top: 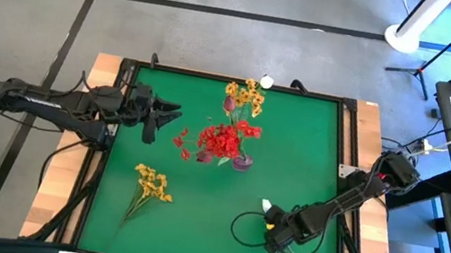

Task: Sort flowers into vase by color
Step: Put the white flower into the transparent vase

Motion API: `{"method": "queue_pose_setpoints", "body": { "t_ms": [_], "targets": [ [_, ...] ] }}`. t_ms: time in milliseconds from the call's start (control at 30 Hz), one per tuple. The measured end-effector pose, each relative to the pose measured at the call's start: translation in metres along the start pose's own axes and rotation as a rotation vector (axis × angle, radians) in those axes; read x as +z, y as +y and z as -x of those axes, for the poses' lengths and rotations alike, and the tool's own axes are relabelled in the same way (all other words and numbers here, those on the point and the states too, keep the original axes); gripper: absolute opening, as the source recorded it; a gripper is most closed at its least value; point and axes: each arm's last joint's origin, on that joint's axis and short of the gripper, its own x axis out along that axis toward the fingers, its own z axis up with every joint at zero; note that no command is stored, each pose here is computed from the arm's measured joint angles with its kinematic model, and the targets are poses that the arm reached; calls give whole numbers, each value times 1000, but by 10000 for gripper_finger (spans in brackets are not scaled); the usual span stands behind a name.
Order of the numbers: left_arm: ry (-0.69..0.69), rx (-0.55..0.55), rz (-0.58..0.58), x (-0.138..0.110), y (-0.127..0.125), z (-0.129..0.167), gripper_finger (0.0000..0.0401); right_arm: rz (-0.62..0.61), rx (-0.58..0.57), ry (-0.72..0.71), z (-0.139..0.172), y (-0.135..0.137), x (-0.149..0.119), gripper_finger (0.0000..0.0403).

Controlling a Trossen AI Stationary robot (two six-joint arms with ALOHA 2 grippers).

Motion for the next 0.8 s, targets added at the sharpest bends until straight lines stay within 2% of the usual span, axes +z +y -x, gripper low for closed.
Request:
{"method": "queue_pose_setpoints", "body": {
  "t_ms": [133, 233, 533, 700, 800],
  "targets": [
    [-12, -23, 31, 1, -3, 1, 133, 27, -24, -3, -2, -1, -3, 243],
    [-18, -44, 51, 1, -6, 2, 133, 26, -41, -10, -3, -2, -3, 209],
    [-79, -131, 89, 7, -17, 6, 133, 107, -60, -6, -1, -5, -4, 20],
    [-123, -165, 90, 11, -21, 7, 133, 116, -47, -139, 10, -5, -1, 24],
    [-139, -172, 96, 12, -21, 8, 133, 121, -42, -242, 23, -7, 4, 10]
  ]
}}
